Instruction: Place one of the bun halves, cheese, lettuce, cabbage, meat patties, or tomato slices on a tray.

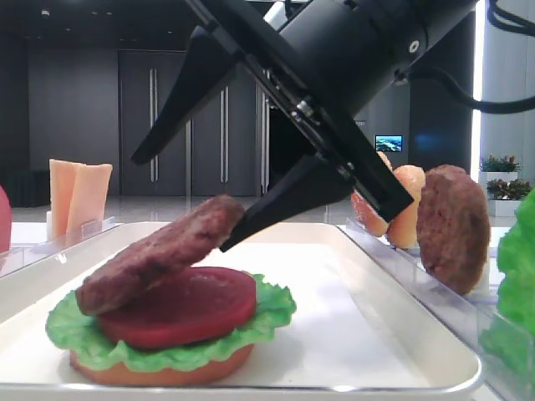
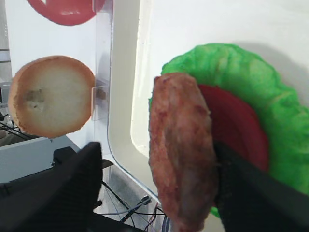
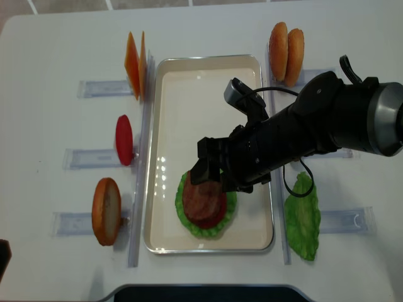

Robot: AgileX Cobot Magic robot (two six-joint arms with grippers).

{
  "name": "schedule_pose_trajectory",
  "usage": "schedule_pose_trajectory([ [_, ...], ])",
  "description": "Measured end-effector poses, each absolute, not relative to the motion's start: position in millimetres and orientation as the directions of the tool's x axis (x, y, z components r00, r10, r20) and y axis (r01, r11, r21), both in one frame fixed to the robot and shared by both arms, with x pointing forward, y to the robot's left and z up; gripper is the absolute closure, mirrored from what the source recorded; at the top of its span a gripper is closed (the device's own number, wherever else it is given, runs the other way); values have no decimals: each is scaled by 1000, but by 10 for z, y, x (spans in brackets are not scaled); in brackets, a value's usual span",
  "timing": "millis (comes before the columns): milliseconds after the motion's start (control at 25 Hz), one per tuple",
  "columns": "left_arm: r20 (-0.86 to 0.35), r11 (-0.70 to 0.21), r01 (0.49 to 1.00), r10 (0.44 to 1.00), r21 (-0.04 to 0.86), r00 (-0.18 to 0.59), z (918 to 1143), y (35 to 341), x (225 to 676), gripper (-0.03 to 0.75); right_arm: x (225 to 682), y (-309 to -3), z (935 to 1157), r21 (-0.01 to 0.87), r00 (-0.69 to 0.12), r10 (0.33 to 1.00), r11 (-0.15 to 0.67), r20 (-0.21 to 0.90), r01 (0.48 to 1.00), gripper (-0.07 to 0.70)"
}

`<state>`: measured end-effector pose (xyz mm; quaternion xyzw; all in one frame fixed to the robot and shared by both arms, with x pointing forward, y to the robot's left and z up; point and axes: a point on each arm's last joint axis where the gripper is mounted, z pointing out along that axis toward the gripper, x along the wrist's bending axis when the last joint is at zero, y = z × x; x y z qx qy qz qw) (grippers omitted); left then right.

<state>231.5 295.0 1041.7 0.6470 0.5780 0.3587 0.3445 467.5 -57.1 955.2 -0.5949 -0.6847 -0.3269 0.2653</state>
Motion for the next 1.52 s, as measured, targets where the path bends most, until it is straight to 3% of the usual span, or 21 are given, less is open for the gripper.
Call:
schedule_pose_trajectory([
  [280, 66, -95, 501, 995, 860, 74, 10417, 2950, 2315, 715, 4695, -589, 9571, 152, -174, 658, 91, 733, 984, 146],
  [680, 66, -95, 501, 995, 860, 74, 10417, 2950, 2315, 715, 4694, -727, 9788, 202, -226, 763, 127, 605, 971, 146],
  [1040, 66, -95, 501, 995, 860, 74, 10417, 2950, 2315, 715, 4806, -799, 10310, 310, -289, 829, 148, 479, 939, 146],
  [1280, 66, -95, 501, 995, 860, 74, 10417, 2950, 2315, 715, 4856, -826, 10565, 334, -354, 851, 228, 389, 915, 146],
  [1520, 66, -95, 501, 995, 860, 74, 10417, 2950, 2315, 715, 4982, -1093, 10620, 283, -298, 906, 213, 301, 935, 146],
])
